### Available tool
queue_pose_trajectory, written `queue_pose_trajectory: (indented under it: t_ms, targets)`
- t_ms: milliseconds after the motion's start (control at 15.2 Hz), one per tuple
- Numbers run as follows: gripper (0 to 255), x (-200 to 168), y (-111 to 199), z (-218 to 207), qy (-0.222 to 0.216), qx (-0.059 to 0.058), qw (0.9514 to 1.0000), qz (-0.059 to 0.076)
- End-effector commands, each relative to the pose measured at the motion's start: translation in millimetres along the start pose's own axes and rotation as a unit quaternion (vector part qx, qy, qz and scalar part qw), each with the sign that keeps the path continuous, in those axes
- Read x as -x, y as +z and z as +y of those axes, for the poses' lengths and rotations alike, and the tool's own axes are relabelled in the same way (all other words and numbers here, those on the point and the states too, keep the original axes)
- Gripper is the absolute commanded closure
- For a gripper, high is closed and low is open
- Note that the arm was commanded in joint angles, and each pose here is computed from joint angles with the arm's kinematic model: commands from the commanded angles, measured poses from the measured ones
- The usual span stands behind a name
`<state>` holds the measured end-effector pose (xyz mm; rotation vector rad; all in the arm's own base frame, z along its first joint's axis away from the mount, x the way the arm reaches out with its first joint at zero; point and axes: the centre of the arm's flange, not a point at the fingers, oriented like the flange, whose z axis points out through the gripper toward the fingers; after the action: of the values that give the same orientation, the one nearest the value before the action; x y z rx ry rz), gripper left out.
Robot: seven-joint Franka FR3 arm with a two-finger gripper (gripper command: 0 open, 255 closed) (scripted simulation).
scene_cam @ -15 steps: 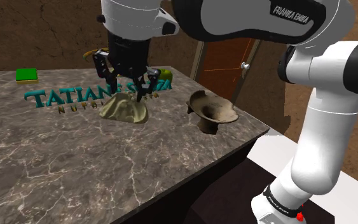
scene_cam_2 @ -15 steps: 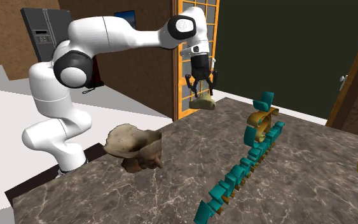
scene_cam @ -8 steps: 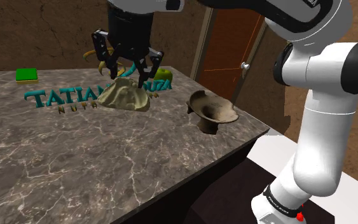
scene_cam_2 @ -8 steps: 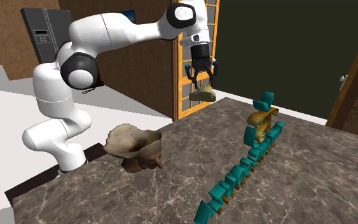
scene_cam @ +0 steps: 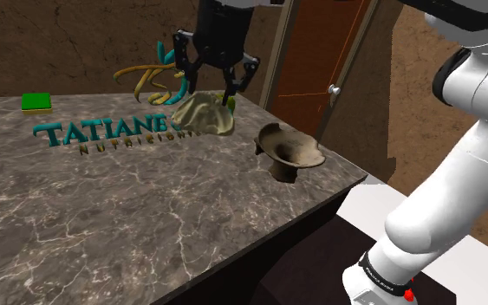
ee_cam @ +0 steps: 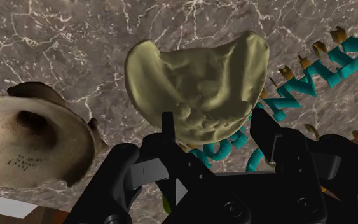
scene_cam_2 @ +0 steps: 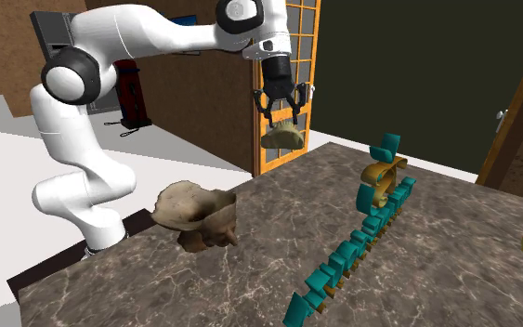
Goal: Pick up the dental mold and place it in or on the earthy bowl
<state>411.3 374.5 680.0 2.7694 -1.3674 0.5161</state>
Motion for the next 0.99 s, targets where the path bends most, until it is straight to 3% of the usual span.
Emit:
queue_pose_trajectory:
  t_ms: [0,924]
  targets:
    - [255,-15.1,2.4,17.4,-0.002,0.001,1.0000,-0.004]
    - [255,-139.9,7.1,153.6,-0.002,0.001,1.0000,-0.004]
